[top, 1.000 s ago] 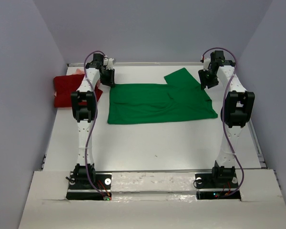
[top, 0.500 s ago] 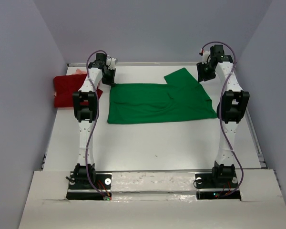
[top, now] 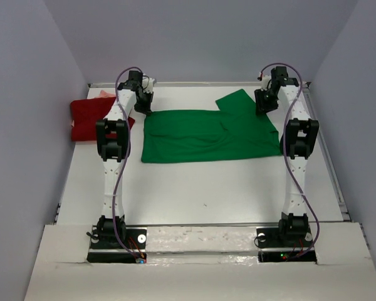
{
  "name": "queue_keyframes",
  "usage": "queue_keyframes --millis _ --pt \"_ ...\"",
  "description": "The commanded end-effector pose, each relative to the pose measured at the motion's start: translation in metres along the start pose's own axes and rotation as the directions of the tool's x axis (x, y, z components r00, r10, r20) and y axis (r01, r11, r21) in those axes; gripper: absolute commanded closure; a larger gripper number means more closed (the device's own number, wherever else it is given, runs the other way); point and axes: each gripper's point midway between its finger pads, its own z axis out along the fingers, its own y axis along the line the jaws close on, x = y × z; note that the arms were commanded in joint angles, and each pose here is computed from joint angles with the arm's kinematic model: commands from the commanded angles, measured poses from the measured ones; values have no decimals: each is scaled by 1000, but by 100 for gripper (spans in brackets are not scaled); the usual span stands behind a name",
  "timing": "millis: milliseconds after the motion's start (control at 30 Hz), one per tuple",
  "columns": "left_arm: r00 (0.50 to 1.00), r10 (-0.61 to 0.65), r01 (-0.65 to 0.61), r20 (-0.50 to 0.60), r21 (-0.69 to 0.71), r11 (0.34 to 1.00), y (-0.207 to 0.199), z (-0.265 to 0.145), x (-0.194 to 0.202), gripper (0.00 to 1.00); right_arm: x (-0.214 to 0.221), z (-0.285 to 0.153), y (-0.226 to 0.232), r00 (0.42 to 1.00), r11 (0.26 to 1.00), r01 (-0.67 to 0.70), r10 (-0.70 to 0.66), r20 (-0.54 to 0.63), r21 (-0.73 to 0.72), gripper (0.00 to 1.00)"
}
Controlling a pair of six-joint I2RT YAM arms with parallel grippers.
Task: Fold and stack the t-shirts
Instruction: Grap the side of the flattened tshirt furthest away from the robot with both arms
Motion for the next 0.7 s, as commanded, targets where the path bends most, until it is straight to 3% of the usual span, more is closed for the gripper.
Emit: queue_keyframes --millis 0,333,667 --pt "1000 25 -26 -13 -34 999 -3 -32 -2 100 -19 -10 -13 998 999 0 -2 61 32 51" --pt "999 30 -30 -16 -42 999 -2 -39 -2 100 -37 -18 -34 990 995 25 -39 139 94 51" --pt "999 32 -33 -17 -48 998 -3 -40 -3 100 -30 -7 -40 991 998 6 -15 130 65 53"
